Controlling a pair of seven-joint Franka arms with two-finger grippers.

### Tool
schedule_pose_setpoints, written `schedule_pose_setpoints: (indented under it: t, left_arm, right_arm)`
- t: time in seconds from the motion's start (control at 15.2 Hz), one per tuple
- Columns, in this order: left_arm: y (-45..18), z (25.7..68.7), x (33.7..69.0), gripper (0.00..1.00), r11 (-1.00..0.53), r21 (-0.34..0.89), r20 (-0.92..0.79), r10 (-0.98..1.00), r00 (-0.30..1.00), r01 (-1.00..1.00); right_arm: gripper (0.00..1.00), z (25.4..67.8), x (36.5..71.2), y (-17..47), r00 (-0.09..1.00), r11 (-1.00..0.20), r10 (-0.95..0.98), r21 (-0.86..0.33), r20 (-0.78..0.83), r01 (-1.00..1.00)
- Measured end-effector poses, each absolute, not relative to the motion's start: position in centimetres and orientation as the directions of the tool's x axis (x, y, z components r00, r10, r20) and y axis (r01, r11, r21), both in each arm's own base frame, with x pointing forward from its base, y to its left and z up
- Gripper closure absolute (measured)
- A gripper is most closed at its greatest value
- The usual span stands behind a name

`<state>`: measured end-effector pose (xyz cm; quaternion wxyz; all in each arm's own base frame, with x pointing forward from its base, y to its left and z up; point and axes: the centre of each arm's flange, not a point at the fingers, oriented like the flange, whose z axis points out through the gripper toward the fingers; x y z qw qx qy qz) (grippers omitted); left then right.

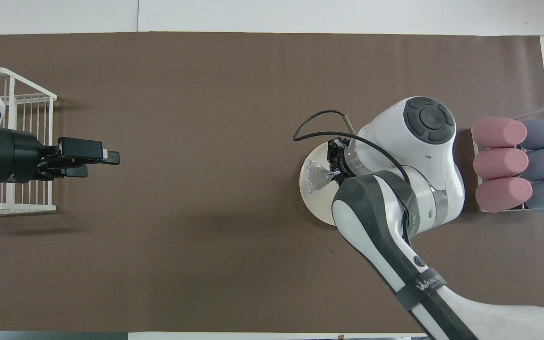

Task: Wipe plate with sponge
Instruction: 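Lower the scrubber onto the plate while the left gripper withdraws, then wipe the white plate in circles with the scrubber in the right gripper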

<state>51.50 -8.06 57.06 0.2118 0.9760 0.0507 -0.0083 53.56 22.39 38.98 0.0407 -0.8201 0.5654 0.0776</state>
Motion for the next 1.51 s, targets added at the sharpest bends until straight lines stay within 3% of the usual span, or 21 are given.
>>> schedule_pose_setpoints:
  t: [0.26,0.53,0.92,1.31,1.51]
  left_arm:
    - [-7.7,59.5,52.1,0.0,-0.988,0.147,0.006,0.041,0.999,0.04]
    - [-7.0,63.4,50.9,0.0,-1.0,0.023,-0.045,0.016,0.999,0.017]
    - [-7.4,64.9,49.3,0.0,-1.0,0.012,-0.138,0.002,0.99,0.004]
    - [-7.3,61.6,52.7,0.0,-0.999,0.029,-0.137,0.015,0.99,0.019]
    - [-7.3,63.7,53.2,0.0,-0.999,0.036,-0.084,0.015,0.996,0.018]
  right_arm:
    - [0.89,35.5,52.3,21.5,0.372,-0.376,-0.917,0.002,-0.142,-0.927]
    - [0.89,32.4,52.1,21.1,0.377,-0.38,-0.916,0.002,-0.135,-0.925]
    - [0.89,29.7,51.9,15.2,0.43,-0.43,-0.895,-0.025,-0.121,-0.902]
    - [0.89,29.6,51.5,14.3,0.467,-0.466,-0.877,-0.033,-0.117,-0.884]
    - [0.89,29.6,51.4,14.6,0.455,-0.454,-0.882,-0.034,-0.12,-0.89]
